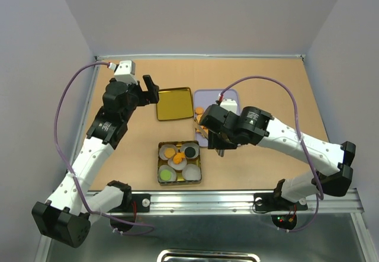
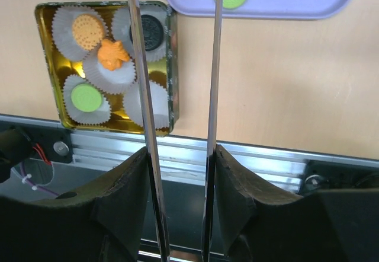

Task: Pack the cookies

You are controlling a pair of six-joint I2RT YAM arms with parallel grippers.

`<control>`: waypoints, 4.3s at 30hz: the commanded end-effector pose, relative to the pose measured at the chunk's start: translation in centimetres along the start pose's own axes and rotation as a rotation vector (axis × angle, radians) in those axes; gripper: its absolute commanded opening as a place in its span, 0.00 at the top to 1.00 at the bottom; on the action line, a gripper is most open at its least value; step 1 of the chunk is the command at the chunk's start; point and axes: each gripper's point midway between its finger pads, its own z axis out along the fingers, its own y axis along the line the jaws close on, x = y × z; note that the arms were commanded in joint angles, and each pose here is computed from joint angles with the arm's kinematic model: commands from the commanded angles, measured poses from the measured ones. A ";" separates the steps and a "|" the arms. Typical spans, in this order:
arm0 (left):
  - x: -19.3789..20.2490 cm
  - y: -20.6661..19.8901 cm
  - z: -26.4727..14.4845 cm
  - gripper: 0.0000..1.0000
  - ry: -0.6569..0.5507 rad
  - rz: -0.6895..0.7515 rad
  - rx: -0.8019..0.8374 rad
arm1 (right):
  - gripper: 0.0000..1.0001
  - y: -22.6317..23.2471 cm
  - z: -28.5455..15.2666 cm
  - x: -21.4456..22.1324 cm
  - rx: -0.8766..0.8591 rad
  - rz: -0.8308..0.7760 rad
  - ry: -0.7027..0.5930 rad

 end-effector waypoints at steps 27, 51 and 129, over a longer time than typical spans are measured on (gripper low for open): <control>0.7 -2.3 -1.1 0.01 -0.016 -0.020 0.106 | 0.53 -3.1 3.4 4.1 0.111 0.138 0.086; 2.2 -1.9 -1.4 0.01 -0.004 -0.002 0.092 | 0.54 -2.8 5.8 5.4 0.175 0.084 0.144; 2.4 -2.1 -0.6 0.01 0.006 -0.013 0.090 | 0.56 2.1 -5.0 11.7 -0.274 -0.059 0.328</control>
